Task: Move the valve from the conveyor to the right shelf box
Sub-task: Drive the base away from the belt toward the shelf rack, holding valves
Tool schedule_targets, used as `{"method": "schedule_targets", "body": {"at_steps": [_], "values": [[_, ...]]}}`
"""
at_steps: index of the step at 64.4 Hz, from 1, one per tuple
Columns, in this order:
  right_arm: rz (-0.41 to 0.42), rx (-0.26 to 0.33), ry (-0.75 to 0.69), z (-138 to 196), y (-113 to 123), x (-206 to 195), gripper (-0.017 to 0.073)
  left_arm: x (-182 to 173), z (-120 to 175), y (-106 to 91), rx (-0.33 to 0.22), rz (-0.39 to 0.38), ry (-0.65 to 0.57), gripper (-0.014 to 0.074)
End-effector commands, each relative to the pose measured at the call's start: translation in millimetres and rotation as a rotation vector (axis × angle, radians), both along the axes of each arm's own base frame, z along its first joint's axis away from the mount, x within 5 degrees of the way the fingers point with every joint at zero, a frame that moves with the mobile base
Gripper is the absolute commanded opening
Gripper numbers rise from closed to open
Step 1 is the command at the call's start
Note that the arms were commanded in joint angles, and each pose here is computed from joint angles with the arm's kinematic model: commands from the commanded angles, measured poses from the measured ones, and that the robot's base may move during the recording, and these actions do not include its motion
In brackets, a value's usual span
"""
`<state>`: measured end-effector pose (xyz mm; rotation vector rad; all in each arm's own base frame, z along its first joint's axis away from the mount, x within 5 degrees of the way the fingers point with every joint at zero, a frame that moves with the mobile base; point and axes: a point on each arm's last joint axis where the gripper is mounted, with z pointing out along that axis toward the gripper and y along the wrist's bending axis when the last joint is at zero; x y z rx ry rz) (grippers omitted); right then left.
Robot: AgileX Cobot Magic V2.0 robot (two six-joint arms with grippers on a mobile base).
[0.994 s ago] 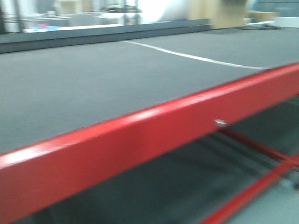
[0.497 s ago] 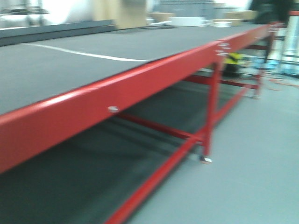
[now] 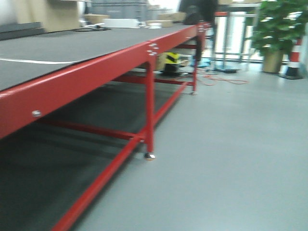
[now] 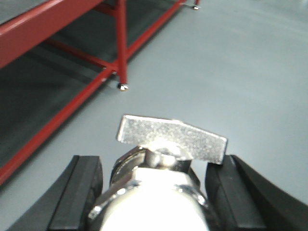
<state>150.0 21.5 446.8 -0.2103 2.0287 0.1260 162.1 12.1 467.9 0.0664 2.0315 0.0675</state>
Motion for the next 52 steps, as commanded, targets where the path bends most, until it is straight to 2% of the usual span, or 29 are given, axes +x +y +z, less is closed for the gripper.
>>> {"method": "schedule_targets", "body": {"at_steps": [1,52], "values": [[-0.012,0.005,-0.090,10.4,-1.2,-0.8,-0.0154,-3.0,8.2,-1.9,-0.011,-0.003,-0.070,-0.0111],[-0.012,0.005,-0.090,10.4,-1.2,-0.8,-0.0154,-3.0,8.2,-1.9,-0.011,-0.003,-0.070,-0.0111]]}}
